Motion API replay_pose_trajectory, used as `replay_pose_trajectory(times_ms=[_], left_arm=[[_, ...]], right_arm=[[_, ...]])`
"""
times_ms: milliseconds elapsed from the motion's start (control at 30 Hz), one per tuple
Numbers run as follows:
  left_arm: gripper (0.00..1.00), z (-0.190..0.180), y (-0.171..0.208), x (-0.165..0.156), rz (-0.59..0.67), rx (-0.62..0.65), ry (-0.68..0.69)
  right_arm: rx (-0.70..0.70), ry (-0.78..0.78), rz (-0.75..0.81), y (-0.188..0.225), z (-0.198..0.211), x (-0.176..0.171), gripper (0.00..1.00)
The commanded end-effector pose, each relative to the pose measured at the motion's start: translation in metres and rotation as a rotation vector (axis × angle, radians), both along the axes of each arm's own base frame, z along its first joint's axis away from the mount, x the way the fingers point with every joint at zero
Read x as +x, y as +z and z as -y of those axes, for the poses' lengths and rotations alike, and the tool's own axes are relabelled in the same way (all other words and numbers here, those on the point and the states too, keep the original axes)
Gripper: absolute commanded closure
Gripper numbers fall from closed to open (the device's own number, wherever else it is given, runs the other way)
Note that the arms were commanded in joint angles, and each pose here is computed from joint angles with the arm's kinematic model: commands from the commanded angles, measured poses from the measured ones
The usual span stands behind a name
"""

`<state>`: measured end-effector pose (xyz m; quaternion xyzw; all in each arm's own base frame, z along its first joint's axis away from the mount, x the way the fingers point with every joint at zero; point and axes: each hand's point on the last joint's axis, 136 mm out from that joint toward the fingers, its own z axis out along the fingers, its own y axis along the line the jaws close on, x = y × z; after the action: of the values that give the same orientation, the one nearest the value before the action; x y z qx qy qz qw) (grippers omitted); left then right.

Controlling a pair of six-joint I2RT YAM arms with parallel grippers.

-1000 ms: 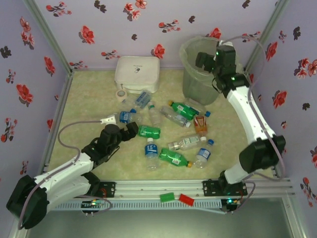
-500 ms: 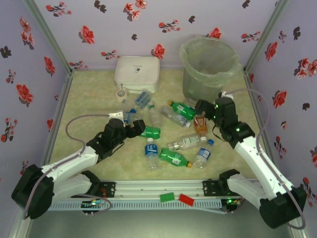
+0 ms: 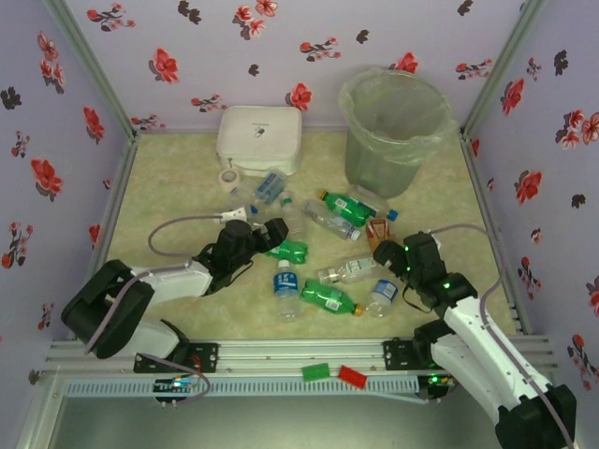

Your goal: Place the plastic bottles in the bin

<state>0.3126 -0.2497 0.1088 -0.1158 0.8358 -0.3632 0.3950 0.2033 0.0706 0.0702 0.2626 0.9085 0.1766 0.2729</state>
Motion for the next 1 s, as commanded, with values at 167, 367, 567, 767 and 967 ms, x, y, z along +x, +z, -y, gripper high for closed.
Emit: replay_pose_trajectory(times_ms=[167, 367, 567, 767, 967], left_arm=[[0.00, 0.006, 0.047, 0.025, 0.135, -0.019, 0.006], [0.00, 0.006, 0.050, 0.025, 0.138, -0.011, 0.004], [0.00, -0.001, 0.049, 0.019, 0.145, 0.001, 0.001], [0.00, -0.009, 0.051, 0.011, 0.148, -0.013, 0.010], [0.00, -0.015, 0.061, 0.004, 0.170, -0.022, 0.013]], right_arm=[[0.116, -0.061, -0.078, -0.029, -0.003, -0.027, 0.00], [0.137, -0.071, -0.065, -0.028, -0.005, -0.027, 0.08], [0.044, -0.028, -0.110, -0.015, 0.005, -0.039, 0.13], [0.067, -0.040, -0.143, -0.016, 0.003, -0.046, 0.23], [0.098, -0.047, -0.136, -0.030, -0.006, -0.040, 0.27]])
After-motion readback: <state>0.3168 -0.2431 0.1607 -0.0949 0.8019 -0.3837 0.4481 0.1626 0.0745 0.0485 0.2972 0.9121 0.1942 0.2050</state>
